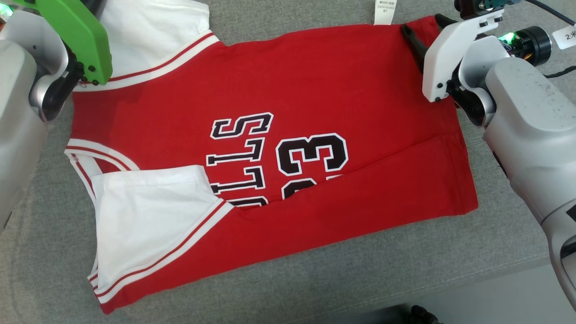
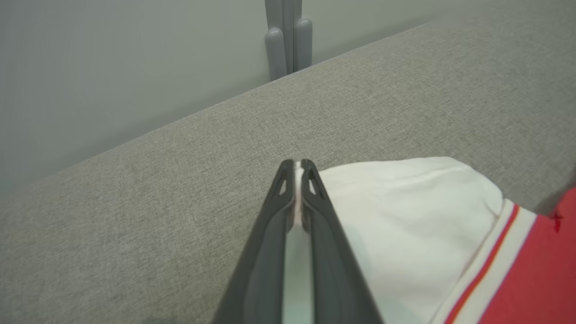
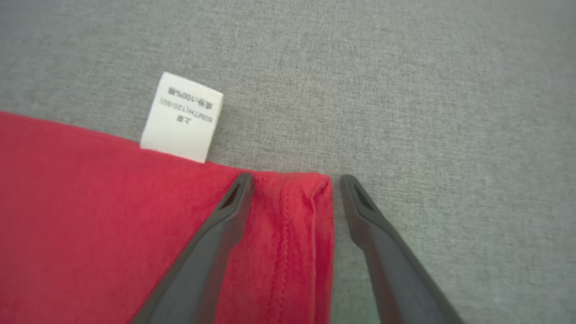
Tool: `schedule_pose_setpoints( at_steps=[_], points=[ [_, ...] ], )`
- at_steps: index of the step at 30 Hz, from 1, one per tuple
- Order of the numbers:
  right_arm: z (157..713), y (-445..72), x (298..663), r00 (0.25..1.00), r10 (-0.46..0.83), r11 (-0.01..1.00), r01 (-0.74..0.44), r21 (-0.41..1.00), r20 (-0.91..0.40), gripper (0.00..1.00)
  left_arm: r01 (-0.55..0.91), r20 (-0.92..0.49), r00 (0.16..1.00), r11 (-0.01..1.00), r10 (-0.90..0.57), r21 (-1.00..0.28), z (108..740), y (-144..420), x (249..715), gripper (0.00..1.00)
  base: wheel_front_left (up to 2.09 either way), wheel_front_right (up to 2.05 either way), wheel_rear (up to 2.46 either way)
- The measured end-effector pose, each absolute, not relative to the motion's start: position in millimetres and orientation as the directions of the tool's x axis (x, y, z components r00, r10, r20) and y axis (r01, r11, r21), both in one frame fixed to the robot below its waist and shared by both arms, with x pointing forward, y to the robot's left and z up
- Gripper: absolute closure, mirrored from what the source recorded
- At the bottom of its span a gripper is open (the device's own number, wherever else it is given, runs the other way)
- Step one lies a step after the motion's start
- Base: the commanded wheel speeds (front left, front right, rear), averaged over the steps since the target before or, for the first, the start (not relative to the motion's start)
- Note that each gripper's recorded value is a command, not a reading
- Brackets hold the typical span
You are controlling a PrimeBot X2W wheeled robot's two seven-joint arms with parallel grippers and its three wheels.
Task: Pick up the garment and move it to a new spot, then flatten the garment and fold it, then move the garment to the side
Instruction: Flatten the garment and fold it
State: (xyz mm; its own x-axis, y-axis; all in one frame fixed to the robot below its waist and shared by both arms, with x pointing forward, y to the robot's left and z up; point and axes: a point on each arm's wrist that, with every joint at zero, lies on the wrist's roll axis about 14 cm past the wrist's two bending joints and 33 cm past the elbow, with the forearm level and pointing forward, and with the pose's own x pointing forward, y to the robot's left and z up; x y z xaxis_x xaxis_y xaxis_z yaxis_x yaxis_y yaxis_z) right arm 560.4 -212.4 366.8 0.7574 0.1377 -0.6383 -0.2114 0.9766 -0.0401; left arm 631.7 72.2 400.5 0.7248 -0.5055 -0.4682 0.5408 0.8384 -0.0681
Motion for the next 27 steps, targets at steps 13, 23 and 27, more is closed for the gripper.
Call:
schedule_pose_setpoints(
  at_steps=[13, 23, 27],
  points=[
    [404.5, -210.9, 574.3, 0.866, 0.160, 0.981, -0.194, -0.024, -0.473, 1.00, 0.496, -0.311, 0.816, 0.867, -0.486, -0.052, 439.8, 85.6, 642.2, 1.00, 0.00, 0.00, 0.00],
    [419.2, -195.8, 555.4, 0.913, 0.196, 0.975, -0.220, -0.025, -0.357, 1.00, 0.504, -0.213, 0.832, 0.858, -0.513, -0.100, 452.2, 86.9, 596.3, 1.00, 0.00, 0.00, 0.00],
    [422.4, -195.0, 544.2, 0.925, 0.202, 0.976, -0.219, -0.017, -0.321, 1.00, 0.500, -0.212, 0.831, 0.858, -0.514, -0.122, 444.1, 87.2, 567.7, 1.00, 0.00, 0.00, 0.00]
  ],
)
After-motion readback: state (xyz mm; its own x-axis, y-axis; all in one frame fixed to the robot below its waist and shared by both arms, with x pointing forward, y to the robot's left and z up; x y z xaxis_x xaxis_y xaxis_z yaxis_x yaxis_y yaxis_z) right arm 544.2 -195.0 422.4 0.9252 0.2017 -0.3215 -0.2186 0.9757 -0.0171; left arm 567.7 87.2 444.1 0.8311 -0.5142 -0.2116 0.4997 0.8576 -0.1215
